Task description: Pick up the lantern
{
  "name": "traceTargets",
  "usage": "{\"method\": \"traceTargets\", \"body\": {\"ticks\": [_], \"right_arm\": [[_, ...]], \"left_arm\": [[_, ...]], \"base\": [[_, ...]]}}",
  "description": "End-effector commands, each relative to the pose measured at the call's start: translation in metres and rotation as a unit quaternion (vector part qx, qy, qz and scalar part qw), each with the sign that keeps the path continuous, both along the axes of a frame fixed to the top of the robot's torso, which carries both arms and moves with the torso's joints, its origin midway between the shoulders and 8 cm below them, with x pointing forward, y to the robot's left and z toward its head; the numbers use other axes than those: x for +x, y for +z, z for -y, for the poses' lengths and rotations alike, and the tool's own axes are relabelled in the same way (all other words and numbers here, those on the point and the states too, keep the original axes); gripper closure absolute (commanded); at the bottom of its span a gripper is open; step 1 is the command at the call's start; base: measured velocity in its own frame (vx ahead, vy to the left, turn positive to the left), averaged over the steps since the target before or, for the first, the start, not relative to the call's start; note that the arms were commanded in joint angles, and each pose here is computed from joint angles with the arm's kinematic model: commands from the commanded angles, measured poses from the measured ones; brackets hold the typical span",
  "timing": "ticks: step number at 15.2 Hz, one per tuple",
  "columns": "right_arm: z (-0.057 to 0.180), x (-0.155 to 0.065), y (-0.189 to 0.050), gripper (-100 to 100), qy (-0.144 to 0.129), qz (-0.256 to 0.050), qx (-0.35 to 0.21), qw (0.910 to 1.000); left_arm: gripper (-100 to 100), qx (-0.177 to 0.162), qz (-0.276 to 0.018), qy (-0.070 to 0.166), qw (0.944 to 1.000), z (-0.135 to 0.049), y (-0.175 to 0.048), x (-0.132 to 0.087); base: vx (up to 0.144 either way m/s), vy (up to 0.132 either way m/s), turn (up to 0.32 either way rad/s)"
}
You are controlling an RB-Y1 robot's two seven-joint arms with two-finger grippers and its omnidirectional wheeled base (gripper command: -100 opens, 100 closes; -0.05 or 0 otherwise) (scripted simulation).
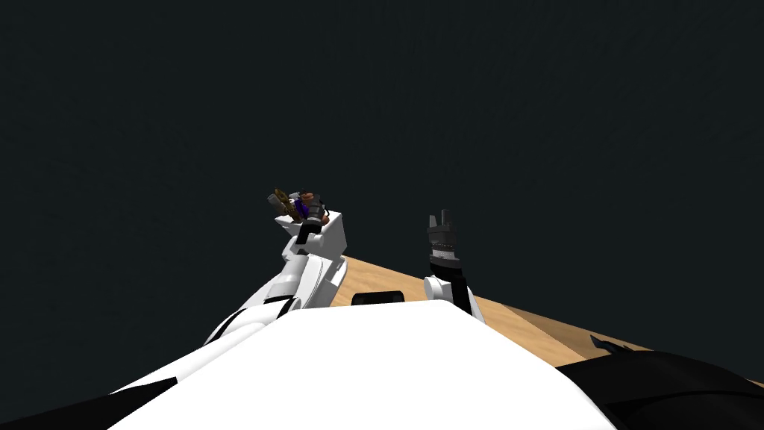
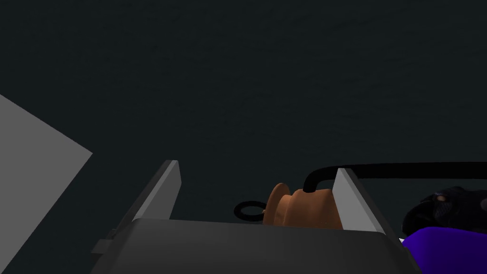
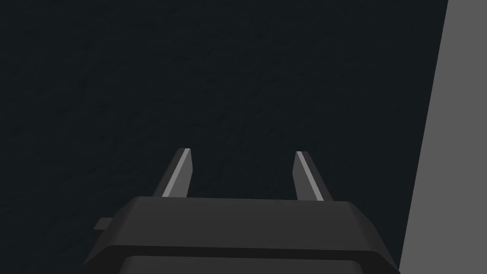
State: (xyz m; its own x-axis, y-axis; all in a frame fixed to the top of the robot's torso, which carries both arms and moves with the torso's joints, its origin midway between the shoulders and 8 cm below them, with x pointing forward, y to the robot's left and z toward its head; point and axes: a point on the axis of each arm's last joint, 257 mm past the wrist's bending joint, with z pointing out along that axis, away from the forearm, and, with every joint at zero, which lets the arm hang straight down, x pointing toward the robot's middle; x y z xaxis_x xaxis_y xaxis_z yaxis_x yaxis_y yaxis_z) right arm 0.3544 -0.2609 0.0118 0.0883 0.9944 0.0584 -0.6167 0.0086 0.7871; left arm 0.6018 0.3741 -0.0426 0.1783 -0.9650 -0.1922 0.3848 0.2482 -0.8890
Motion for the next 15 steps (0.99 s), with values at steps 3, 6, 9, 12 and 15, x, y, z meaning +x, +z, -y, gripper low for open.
{"method": "traceTargets", "body": {"ticks": [3,6,9,12,15], "right_arm": [[0.000,0.000,0.000,0,0.000,0.000,0.000,1.0000],[0.000,0.000,0.000,0,0.000,0.000,0.000,1.0000],[0.000,0.000,0.000,0,0.000,0.000,0.000,1.0000],[0.000,0.000,0.000,0,0.000,0.000,0.000,1.0000],[0.000,0.000,0.000,0,0.000,0.000,0.000,1.0000]], "left_arm": [[-100,0.003,-0.028,0.014,0.9995,-0.011,-0.015,0.018],[-100,0.005,-0.040,0.021,0.9990,-0.016,-0.020,0.027],[-100,0.013,-0.055,0.032,0.9979,-0.024,-0.019,0.041],[-100,0.016,-0.075,0.041,0.9962,-0.031,-0.032,0.049],[-100,0.020,-0.086,0.047,0.9950,-0.037,-0.035,0.054]], "base": [[-0.022,-0.040,0.032],[-0.012,-0.024,0.021],[-0.012,-0.036,0.033],[-0.010,-0.037,0.028],[-0.004,-0.022,0.014]]}}
